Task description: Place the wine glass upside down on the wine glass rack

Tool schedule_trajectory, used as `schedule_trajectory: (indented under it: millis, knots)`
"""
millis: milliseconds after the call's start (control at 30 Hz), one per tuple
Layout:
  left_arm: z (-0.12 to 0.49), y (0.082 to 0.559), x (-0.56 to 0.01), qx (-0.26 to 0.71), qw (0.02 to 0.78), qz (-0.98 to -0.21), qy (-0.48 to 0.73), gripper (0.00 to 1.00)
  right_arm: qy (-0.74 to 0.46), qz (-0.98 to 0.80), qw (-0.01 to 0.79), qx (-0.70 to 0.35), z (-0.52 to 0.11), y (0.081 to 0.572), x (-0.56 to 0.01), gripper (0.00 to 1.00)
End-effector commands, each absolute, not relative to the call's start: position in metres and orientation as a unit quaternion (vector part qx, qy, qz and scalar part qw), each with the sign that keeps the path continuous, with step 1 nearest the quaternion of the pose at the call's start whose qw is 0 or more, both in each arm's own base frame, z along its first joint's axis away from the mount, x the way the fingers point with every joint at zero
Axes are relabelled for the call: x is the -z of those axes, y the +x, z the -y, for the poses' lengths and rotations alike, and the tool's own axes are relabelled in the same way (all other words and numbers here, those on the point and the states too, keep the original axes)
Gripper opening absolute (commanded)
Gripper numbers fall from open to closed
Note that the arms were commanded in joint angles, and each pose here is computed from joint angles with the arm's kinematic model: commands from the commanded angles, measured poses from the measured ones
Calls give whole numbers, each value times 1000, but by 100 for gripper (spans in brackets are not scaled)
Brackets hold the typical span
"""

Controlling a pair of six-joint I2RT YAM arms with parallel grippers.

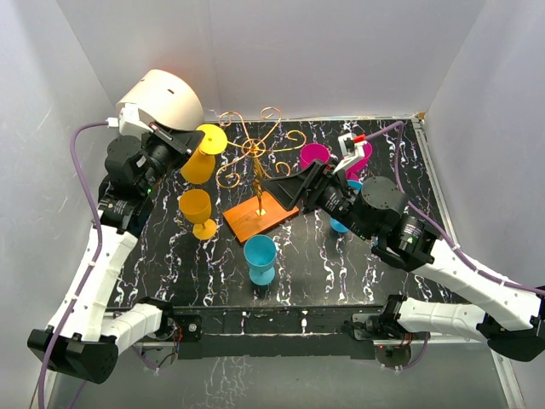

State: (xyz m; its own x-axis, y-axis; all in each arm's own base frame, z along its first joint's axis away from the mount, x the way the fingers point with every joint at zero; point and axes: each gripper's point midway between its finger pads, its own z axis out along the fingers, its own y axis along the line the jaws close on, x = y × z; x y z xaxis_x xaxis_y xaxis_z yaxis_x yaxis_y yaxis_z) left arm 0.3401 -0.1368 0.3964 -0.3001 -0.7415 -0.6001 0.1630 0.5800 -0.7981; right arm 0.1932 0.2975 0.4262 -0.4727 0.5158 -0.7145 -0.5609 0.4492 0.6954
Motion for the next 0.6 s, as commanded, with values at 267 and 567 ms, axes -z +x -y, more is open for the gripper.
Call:
schedule_trajectory:
  millis: [267,567]
  knots:
    - [143,328,-388,426,537,-704,-188,0,-6,-665,527,-529,-291,194,-434,76]
    - [139,323,-378,410,532,-715,-194,2,-3,-669,525,-526,-292,196,-430,76]
